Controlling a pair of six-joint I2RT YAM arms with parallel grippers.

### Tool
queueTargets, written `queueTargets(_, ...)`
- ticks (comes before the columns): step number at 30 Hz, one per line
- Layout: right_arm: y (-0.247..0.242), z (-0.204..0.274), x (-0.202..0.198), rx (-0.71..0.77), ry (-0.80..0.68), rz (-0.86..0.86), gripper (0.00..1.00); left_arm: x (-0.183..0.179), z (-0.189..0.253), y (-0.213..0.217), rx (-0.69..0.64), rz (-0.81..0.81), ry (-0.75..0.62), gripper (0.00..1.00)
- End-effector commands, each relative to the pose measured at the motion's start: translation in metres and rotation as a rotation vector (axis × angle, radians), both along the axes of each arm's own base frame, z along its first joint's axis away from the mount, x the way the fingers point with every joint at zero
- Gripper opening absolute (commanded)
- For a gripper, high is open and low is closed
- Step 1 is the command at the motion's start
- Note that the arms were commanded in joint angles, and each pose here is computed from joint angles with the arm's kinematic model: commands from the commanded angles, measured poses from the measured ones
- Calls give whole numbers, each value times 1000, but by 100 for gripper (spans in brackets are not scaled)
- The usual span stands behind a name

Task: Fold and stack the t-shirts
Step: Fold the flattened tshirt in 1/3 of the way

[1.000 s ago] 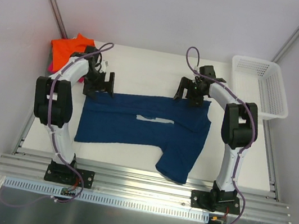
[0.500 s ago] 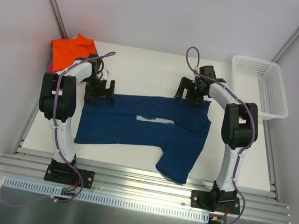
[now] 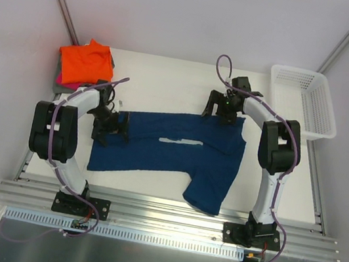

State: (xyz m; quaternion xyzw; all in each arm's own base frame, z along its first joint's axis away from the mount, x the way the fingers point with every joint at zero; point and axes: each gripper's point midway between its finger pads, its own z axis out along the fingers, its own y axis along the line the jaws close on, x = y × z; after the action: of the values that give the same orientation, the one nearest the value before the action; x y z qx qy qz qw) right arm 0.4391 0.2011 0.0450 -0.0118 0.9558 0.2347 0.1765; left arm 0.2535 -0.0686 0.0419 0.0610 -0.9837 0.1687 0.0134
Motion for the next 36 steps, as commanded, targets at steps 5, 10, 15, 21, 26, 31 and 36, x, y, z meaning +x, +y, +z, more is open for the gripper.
queueTargets(5,11,26,5,23,-53,10,97,41,41,2,0,2,-155,99)
queueTargets(10,9,34,2,21,-73,14,97,84,55,4,10,2,-229,99)
queueTargets(15,0,32,7,-31,-88,-6,97,104,27,2,19,-12,-169,99)
queueTargets(21,-7,41,25,-18,-116,-25,99,116,14,-6,-5,-18,-140,99)
queueTargets(26,-24,51,44,-31,-164,-50,99,112,4,-8,-15,-14,-103,99)
queueTargets(31,-33,43,46,-50,-142,-54,99,117,2,-7,-10,-14,-101,99)
queueTargets(36,-25,32,24,-44,-88,-29,95,118,2,-7,-8,-11,-105,99)
